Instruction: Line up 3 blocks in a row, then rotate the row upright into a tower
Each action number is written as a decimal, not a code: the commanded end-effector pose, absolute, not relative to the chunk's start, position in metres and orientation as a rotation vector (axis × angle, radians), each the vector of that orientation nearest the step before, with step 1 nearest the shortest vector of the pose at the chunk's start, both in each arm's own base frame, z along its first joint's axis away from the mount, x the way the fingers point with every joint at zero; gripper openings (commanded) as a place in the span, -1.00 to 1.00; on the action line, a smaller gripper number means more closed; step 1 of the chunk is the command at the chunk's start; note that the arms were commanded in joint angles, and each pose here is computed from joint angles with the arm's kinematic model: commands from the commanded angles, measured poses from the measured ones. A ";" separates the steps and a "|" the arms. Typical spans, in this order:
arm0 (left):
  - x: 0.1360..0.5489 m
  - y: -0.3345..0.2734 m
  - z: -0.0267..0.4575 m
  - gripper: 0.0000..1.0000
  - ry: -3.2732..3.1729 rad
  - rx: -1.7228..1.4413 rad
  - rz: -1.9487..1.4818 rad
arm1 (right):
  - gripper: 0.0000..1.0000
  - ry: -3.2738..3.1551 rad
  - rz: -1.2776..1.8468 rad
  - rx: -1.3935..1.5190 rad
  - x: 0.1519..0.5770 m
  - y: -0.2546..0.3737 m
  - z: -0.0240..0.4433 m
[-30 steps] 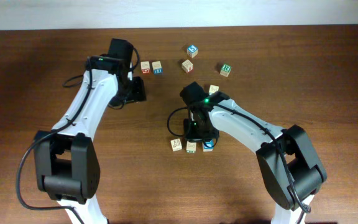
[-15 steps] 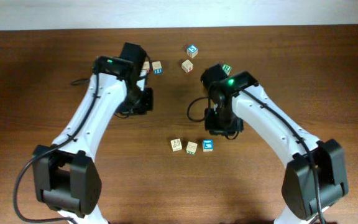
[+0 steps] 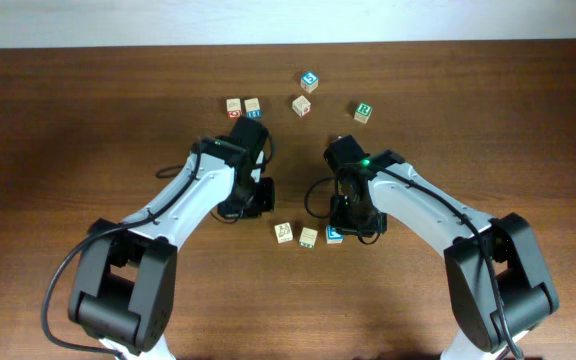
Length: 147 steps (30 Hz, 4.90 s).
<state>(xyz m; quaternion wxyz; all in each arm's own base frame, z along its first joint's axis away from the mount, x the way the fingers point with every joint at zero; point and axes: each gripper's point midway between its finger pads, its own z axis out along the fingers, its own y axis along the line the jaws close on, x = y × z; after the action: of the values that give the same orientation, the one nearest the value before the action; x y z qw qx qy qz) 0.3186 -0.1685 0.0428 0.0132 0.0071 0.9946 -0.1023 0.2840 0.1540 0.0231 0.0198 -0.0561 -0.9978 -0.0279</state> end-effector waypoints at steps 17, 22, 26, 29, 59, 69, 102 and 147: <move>0.282 -0.197 0.028 -1.00 3.175 0.053 -0.496 | -0.58 -2.996 -0.343 -0.215 0.273 0.189 0.008; 0.273 -0.192 0.021 -1.00 3.204 0.047 -0.480 | -0.58 -2.998 -0.346 -0.212 0.271 0.195 0.008; 0.280 -0.196 0.021 -1.00 3.168 0.094 -0.498 | -0.59 -2.999 -0.354 -0.213 0.272 0.196 0.008; 0.286 -0.199 0.022 -1.00 3.125 0.183 -0.515 | -0.58 -3.002 -0.357 -0.212 0.273 0.196 0.008; 0.375 -0.065 0.064 0.08 2.941 -0.279 -0.468 | -0.91 -3.080 -0.165 0.029 0.235 0.254 0.060; 0.375 -0.063 0.064 0.10 2.944 -0.287 -0.467 | -0.91 -3.106 -0.055 -0.025 0.233 0.257 0.028; 0.373 -0.069 0.064 0.08 2.952 -0.265 -0.469 | -0.92 -3.102 -0.084 -0.054 0.252 0.256 0.006; 0.381 -0.097 0.062 -0.28 2.913 -0.210 -0.322 | -0.91 -3.248 -0.123 0.127 0.308 0.256 0.023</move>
<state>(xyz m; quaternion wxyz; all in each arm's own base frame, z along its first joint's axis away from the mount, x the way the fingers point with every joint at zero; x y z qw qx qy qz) 0.3732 -0.0992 0.0483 0.0795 -0.0652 0.9887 -0.1090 0.3174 0.2595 0.0370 -0.0661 0.0297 -0.9959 -0.0548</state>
